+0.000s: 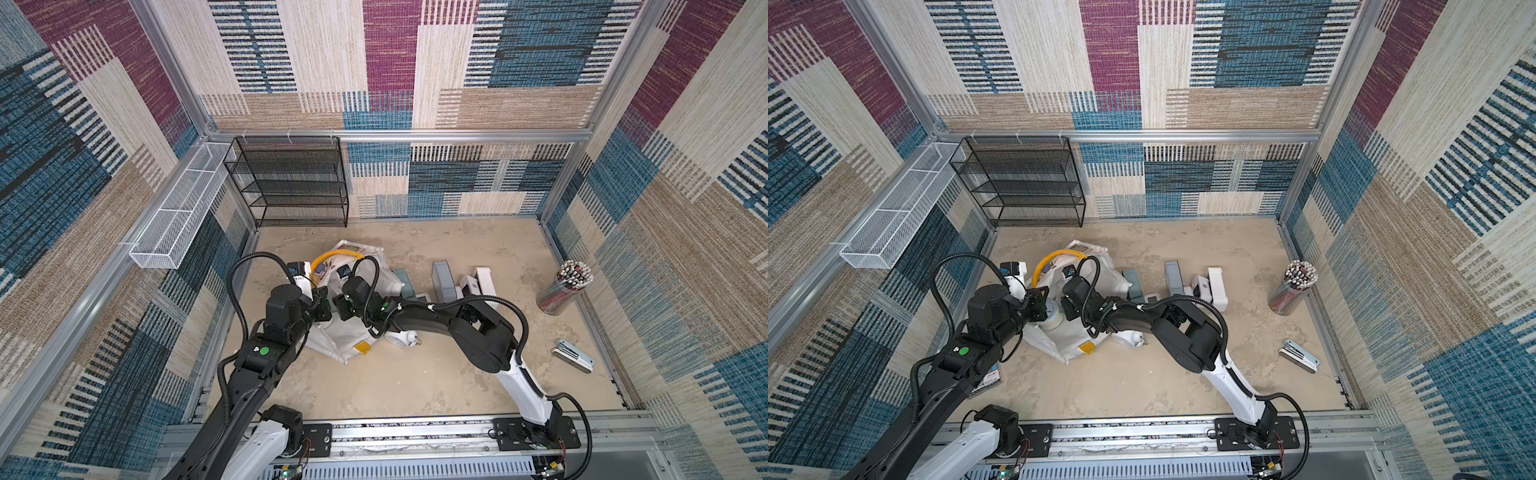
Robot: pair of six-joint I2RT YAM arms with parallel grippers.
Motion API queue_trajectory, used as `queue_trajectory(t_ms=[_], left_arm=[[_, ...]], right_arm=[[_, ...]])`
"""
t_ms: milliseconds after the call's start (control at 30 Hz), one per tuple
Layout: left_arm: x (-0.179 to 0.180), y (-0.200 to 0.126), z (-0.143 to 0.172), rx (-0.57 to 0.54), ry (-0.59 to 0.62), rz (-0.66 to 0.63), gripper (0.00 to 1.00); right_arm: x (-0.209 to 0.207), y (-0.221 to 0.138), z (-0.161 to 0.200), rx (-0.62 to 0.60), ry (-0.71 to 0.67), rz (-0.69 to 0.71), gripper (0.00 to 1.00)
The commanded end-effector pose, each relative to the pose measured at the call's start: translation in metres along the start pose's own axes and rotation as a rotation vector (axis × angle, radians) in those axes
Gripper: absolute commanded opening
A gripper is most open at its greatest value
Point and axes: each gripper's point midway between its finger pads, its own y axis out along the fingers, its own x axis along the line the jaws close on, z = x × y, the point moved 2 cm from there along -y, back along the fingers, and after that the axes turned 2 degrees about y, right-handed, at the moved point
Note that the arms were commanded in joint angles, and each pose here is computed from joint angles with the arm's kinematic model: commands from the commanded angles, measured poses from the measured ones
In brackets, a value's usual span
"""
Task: Take the alarm clock out of the canvas bag
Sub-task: Pick up the alarm from the canvas bag.
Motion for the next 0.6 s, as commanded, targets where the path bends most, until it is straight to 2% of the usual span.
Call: queue_trajectory(t_ms=[0,200,233,567], left_arm=[[-0.003,-0.001,-0.007,-0.031,-0.01,0.012,0.0],[0.002,0.0,-0.004,-0.02,-0.011,-0.016,0.0],[0.003,0.0,-0.003,-0.02,-0.011,-0.023,0.0],[0.015,-0.001,0.001,-0.006,-0.025,-0.092,0.0]], right_arm=[[0.006,-0.008,-0.017,-0.046,0.018,-0.026,0.34],[0.012,-0.02,-0.031,-0.079,0.027,-0.054,0.3],[0.01,-0.021,-0.022,-0.062,0.024,-0.051,0.29],[0.012,-0.04,-0.028,-0.074,0.029,-0.083,0.26]])
